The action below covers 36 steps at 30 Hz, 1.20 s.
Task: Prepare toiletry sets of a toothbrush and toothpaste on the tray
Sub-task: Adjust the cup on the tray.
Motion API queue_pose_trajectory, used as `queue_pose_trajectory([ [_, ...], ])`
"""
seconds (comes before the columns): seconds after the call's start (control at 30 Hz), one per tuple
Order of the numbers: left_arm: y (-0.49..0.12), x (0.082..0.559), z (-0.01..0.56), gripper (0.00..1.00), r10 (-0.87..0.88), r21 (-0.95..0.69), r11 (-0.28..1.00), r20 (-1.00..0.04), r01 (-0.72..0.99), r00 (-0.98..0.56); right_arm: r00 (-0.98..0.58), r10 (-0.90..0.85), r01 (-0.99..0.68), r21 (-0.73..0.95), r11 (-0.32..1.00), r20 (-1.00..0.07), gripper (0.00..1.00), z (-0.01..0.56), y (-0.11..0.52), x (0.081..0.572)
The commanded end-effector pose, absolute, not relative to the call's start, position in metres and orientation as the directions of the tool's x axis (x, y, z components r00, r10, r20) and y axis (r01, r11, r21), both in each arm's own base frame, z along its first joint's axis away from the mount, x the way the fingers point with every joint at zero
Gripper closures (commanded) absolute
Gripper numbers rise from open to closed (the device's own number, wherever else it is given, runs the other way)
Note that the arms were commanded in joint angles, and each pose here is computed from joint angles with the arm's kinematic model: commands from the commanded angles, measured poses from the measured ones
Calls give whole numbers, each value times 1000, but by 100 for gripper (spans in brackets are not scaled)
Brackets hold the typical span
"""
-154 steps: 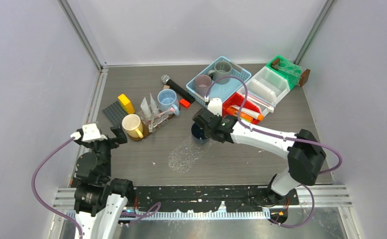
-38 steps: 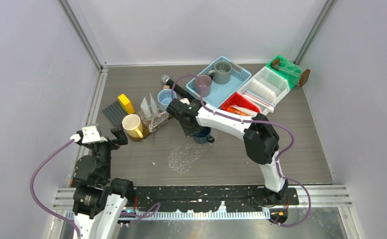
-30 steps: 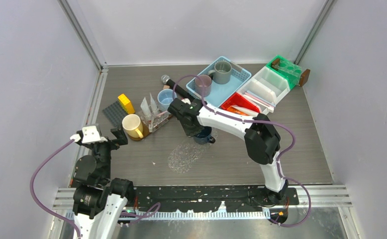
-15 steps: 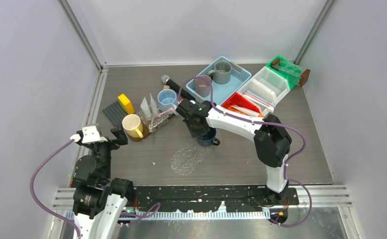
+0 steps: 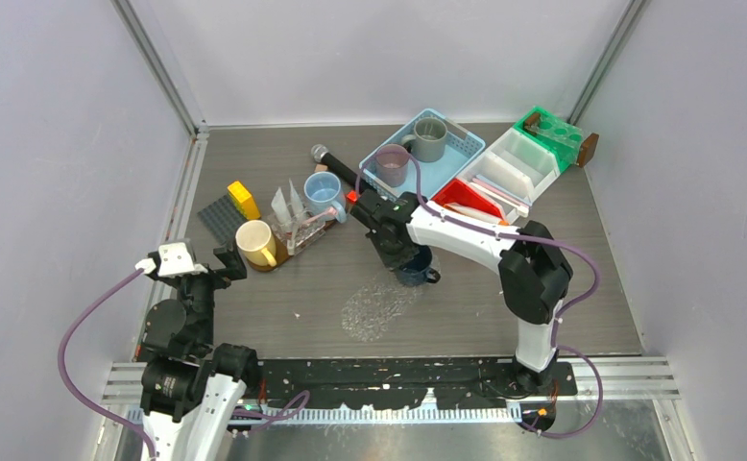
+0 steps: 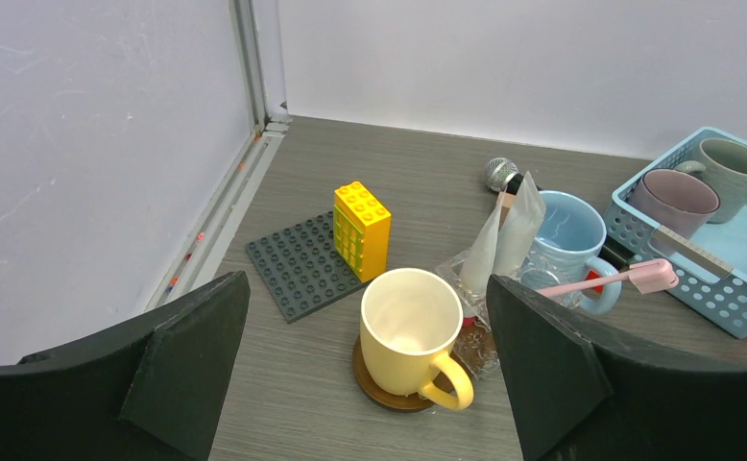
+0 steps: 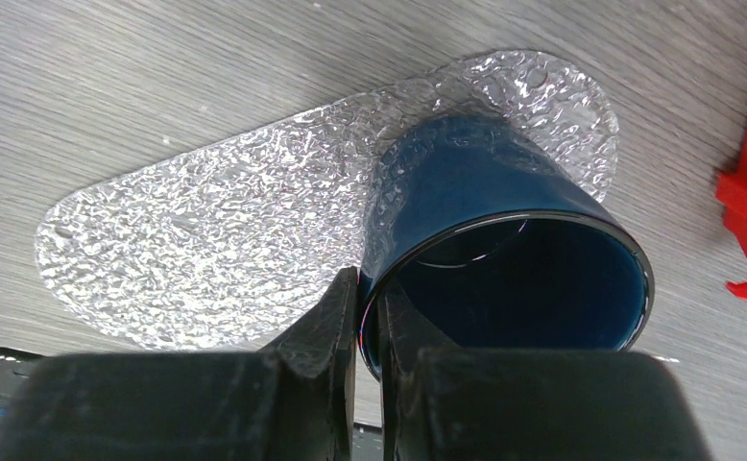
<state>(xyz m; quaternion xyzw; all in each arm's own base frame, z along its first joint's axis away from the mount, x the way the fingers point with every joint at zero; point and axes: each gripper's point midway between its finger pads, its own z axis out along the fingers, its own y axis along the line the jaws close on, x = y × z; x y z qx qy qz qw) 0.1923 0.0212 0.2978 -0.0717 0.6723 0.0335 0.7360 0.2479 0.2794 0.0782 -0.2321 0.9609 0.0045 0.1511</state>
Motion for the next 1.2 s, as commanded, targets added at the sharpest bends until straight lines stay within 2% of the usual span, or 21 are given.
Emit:
queue_pose_trajectory([
  [0.0,20,195,301,3,-48,-63,988,-993,-144,104,-851,-456,-438,-128,890,-260,99,99,247,246],
  [0.4,20,196,301,3,-46,-60,988,-994,-144,100,-870,-387,-371,-111,922,-304,99,102,228,263],
  [0.67,19,196,301,3,-46,-60,988,-994,-139,99,-877,-292,-296,-51,954,-383,99,106,218,268],
  [0.93,19,196,301,3,-46,-59,988,-994,-140,98,-898,-260,-272,-18,962,-355,99,89,215,266],
  [1.17,19,197,300,3,-45,-58,988,-994,-140,95,-890,-231,-238,-32,971,-393,99,102,213,273],
])
